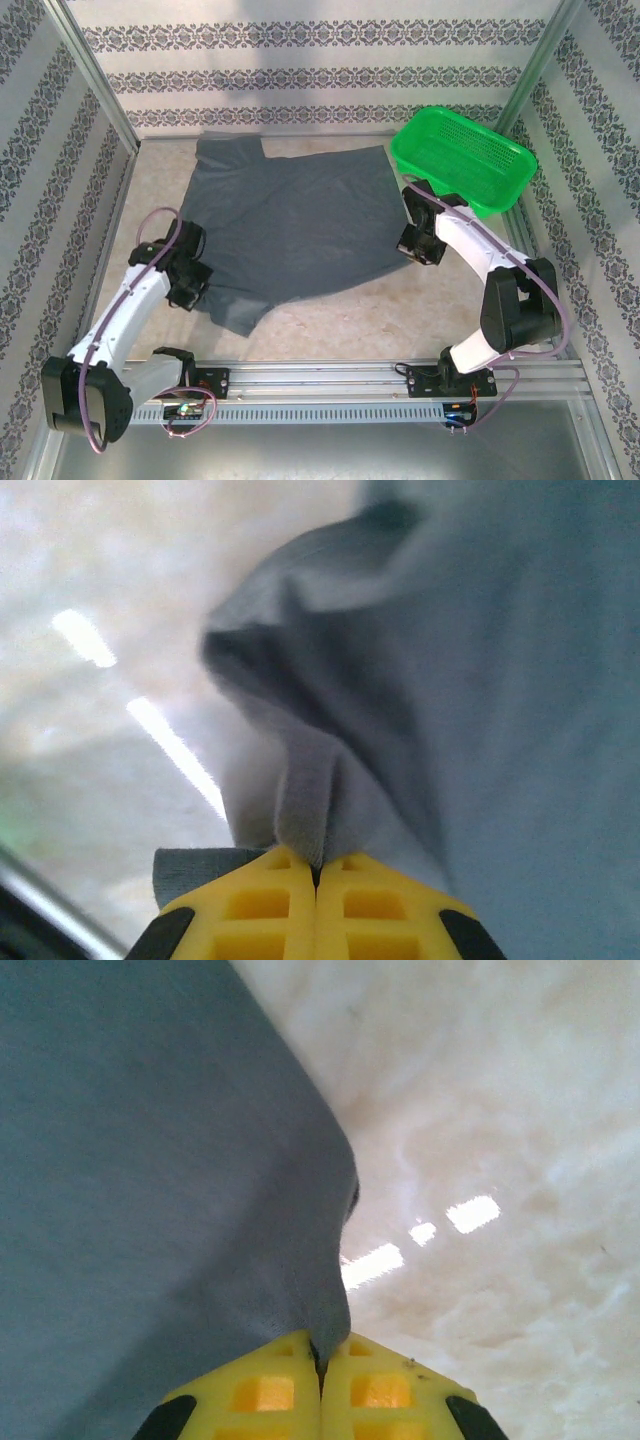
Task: Fold and stack the t-shirts
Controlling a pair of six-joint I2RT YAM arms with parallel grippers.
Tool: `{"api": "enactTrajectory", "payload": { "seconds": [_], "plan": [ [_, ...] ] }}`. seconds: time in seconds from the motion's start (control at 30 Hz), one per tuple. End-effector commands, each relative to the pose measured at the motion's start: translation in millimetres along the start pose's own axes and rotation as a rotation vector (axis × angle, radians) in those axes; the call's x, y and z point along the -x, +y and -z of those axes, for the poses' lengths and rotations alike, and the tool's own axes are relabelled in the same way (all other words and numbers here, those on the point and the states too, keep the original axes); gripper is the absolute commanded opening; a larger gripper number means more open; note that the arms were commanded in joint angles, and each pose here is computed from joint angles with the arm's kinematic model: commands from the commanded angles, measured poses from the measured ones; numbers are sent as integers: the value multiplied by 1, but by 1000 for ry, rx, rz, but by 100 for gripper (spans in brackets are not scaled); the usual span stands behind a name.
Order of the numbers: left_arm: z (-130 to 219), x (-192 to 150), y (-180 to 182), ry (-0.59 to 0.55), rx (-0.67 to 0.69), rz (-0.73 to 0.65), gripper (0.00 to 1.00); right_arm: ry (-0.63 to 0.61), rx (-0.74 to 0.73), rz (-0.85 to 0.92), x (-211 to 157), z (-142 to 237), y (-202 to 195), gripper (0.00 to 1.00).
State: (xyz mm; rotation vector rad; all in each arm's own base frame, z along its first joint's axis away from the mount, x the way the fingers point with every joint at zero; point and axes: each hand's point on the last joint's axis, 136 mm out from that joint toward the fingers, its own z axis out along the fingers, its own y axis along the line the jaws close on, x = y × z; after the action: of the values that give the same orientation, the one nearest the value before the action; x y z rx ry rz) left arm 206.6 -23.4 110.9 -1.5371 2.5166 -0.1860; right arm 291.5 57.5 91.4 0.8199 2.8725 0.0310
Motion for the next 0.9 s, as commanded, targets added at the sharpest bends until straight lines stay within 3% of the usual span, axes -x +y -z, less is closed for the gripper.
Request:
{"api": "enactTrajectory", "payload": {
  "seconds": [0.0,0.23,0.4,0.6,0.73,0.87],
  "plan": [
    [11,19,-36,-52,-74,-26,0,-27,0,-36,17,12,1,0],
    [12,33,-63,-51,-65,-31,0,-32,10,-69,38,17,11,0],
    [17,12,-4,0,96,-19,0,-16,-4,-43,25,11,0,0],
    [32,-25,85,28,204,153,0,66,-23,10,3,-13,-4,0],
    [30,-43,96,74,206,182,0,97,-40,49,-4,-22,-1,0],
    [18,-58,80,83,249,72,0,97,-71,64,-6,-25,-8,0]
  ]
}}
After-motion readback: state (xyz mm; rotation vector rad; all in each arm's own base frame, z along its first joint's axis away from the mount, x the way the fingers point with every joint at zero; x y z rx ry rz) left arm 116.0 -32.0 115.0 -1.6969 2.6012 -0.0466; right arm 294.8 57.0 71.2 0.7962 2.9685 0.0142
